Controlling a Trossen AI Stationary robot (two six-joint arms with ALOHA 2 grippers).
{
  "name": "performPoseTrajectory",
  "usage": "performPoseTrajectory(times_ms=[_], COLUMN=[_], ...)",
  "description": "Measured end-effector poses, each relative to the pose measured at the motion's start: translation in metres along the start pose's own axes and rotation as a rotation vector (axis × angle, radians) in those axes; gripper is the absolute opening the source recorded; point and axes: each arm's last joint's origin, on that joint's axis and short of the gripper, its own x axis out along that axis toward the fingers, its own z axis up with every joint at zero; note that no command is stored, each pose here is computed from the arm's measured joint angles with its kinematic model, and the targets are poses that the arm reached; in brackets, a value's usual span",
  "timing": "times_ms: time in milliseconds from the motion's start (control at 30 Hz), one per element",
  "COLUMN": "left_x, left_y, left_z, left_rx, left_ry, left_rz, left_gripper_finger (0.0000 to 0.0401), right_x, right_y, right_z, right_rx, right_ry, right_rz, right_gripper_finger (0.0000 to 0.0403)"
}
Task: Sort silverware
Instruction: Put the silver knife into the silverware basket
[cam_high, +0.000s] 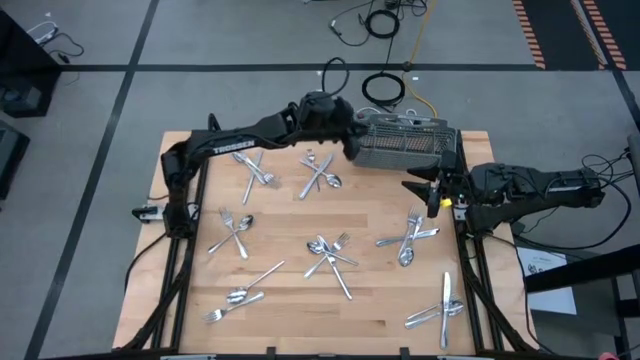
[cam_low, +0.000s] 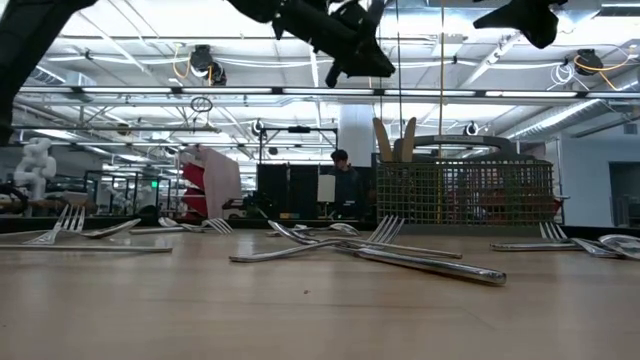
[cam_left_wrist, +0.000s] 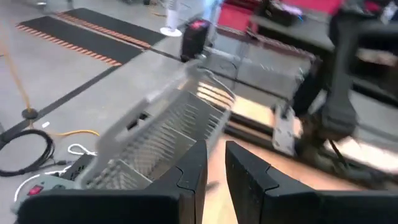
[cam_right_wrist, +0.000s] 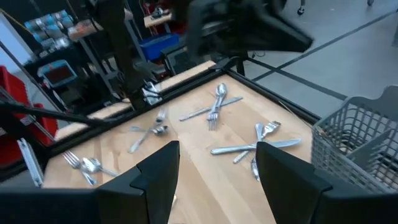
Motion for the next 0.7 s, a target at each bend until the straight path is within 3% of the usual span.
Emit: performPoseTrajectory(times_ms=[167, 367, 500, 700], left_x=[-0.013, -0.035, -0.051, -0.069], left_y=[-0.02, -0.063, -0.09, -0.112], left_z=[-0.013, -0.042, -0.069, -0.11], left_rx=[0.034, 0.042, 0.084, 0.203], left_ry=[0.184, 0.318, 0.382, 0.488], left_rz=[-0.084, -0.282, -0.308, -0.352], left_gripper_finger=[0.0065, 0.0065, 0.0065, 0.0065], right_x=[0.003, 0.016, 0.027, 0.041], right_y=[0.002, 0.012, 0.018, 0.03], right_z=[-0.001, -0.001, -0.003, -0.007], right_rx=[0.031, 0.041, 0.04, 0.037], right_ry=[0.02, 0.03, 0.035, 0.046], right_rz=[0.027, 0.076, 0.084, 0.13], right_gripper_finger=[0.0203, 0.0203, 0.0203, 0.0203])
